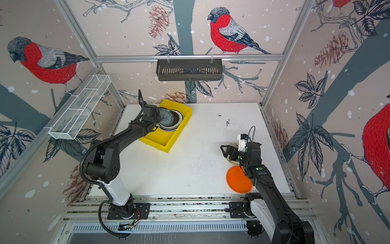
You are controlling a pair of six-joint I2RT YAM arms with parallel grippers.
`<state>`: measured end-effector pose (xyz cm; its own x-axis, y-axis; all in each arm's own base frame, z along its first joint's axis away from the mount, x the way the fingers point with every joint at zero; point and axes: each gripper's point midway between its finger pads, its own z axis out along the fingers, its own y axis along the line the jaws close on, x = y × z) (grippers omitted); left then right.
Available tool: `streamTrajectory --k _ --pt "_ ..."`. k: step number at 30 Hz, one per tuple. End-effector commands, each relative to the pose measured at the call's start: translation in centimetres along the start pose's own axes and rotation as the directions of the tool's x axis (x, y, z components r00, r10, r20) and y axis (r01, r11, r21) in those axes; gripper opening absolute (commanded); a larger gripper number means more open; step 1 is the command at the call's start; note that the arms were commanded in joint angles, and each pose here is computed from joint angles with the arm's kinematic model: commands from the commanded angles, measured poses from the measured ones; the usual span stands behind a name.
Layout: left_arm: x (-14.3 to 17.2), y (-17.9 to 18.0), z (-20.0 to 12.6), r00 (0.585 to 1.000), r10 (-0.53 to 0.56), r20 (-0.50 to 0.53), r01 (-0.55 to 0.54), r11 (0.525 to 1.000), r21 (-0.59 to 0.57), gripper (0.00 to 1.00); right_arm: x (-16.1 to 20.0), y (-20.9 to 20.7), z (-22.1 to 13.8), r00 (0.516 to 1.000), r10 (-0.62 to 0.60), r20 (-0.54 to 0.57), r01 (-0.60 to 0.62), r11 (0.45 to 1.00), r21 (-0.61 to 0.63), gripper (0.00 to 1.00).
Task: Place the plates into the plastic bin on the countertop
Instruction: Place the plate in the plastic bin.
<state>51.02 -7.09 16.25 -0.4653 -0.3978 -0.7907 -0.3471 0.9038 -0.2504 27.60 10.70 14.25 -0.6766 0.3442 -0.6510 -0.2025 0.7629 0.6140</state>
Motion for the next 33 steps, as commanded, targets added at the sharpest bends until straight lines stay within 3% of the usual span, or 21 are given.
streamTrajectory --k 1,13,18,22,27,33 --pt "-0.3 0.8 0.8 1.0 0.004 0.022 -0.003 0.997 -0.071 0.0 -0.5 0.5 0.0 1.0 -0.006 0.013 0.006 1.0 -0.021 0.91" --pt "1.6 0.9 4.4 0.996 0.054 -0.065 -0.062 0.99 -0.128 0.0 -0.7 0.3 0.2 1.0 0.005 0.011 -0.004 1.0 -0.011 0.91" --pt "1.9 0.5 4.6 0.994 0.062 -0.089 -0.072 0.991 -0.11 0.55 -0.9 0.3 0.2 1.0 0.005 0.013 -0.005 1.0 -0.006 0.91" --pt "0.5 -0.2 2.9 0.997 0.036 -0.063 -0.04 0.997 -0.07 0.8 -1.1 0.1 0.2 1.0 0.004 0.016 -0.004 1.0 0.007 0.91" --pt "-1.4 -3.5 -1.5 0.999 0.03 -0.022 -0.028 0.996 0.087 0.84 -2.1 -1.5 -0.3 0.999 0.009 0.039 -0.014 0.991 0.133 0.91" --pt "0.3 -9.3 -8.5 0.999 0.049 0.016 -0.051 0.931 0.361 0.84 -3.5 -7.2 -3.2 0.989 0.038 0.14 -0.101 0.872 0.479 0.91"
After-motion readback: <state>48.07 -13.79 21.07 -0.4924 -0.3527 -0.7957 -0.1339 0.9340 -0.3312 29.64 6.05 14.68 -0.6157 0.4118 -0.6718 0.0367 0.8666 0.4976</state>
